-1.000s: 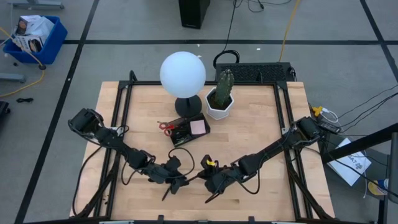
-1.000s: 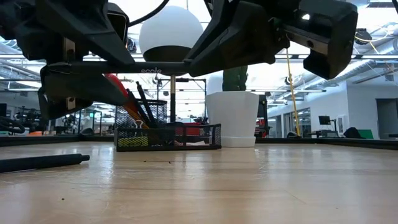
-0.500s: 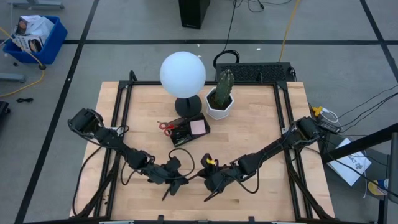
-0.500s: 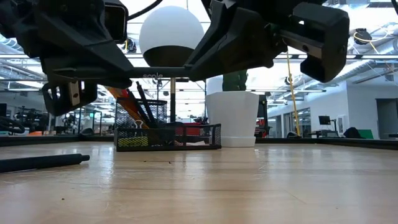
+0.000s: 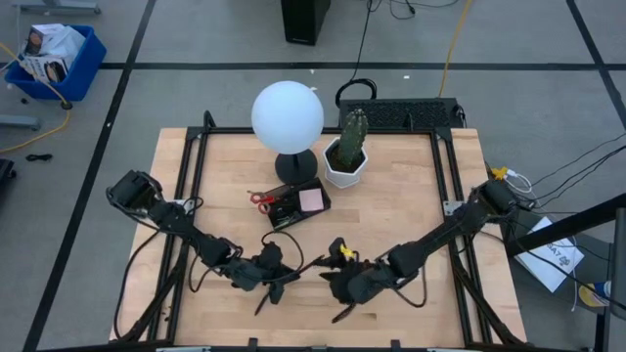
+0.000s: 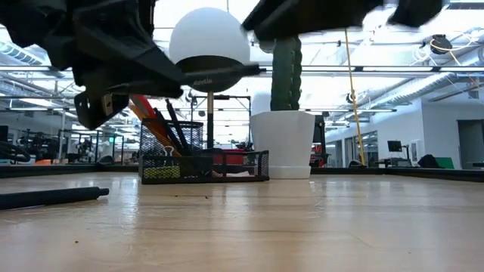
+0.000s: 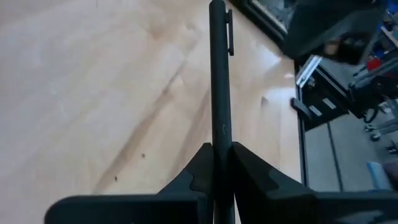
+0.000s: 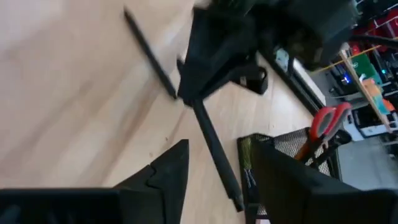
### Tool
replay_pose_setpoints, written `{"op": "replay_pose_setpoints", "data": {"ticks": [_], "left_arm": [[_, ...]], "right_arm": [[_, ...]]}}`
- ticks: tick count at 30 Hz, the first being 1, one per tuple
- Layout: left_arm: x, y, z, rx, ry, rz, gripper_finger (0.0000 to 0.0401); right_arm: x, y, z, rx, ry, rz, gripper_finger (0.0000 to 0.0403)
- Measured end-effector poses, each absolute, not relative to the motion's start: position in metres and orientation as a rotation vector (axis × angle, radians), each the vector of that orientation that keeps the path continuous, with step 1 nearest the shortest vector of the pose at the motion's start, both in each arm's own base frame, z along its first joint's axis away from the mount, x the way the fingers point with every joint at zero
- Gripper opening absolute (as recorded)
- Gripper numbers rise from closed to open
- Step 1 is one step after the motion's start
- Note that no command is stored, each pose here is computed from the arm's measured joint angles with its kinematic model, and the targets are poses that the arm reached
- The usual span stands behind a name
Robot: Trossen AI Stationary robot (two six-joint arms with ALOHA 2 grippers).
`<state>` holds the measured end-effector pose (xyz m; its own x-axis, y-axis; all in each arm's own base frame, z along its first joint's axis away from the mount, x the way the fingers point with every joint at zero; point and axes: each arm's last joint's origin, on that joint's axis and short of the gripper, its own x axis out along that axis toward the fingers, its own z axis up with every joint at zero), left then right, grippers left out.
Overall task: Pick and place office supplies into organizer
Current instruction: Put the right black pen into the desk organizer
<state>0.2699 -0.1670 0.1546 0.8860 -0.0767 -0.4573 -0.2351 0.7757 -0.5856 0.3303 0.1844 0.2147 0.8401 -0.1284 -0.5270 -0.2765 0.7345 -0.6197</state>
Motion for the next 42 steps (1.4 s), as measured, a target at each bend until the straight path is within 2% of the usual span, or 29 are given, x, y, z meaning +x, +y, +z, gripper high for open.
{"op": "replay_pose_setpoints", "data": {"ticks": [5,11,16,25,32,42], "left_arm": [[0.269,-0.169,0.157,-0.603,0.419,0.129,0.0037],[0.271,-0.172,0.167,-0.553,0.302,0.115,0.0039],[0.273,-0.173,0.175,-0.492,0.223,0.115,0.0038],[0.276,-0.171,0.185,-0.436,0.125,0.117,0.0038],[0.283,-0.163,0.190,-0.427,0.083,0.105,0.0038],[0.288,-0.156,0.191,-0.437,0.078,0.095,0.0038]], "right_arm": [[0.311,0.181,0.245,-0.624,0.488,0.021,0.0170],[0.284,0.157,0.258,-0.438,0.412,-0.102,0.0161],[0.261,0.138,0.251,-0.301,0.237,-0.079,0.0162],[0.222,0.097,0.221,0.029,-0.176,0.102,0.0165],[0.230,0.082,0.201,0.173,-0.122,0.150,0.0167],[0.259,0.090,0.198,0.207,-0.122,0.164,0.0167]]}}
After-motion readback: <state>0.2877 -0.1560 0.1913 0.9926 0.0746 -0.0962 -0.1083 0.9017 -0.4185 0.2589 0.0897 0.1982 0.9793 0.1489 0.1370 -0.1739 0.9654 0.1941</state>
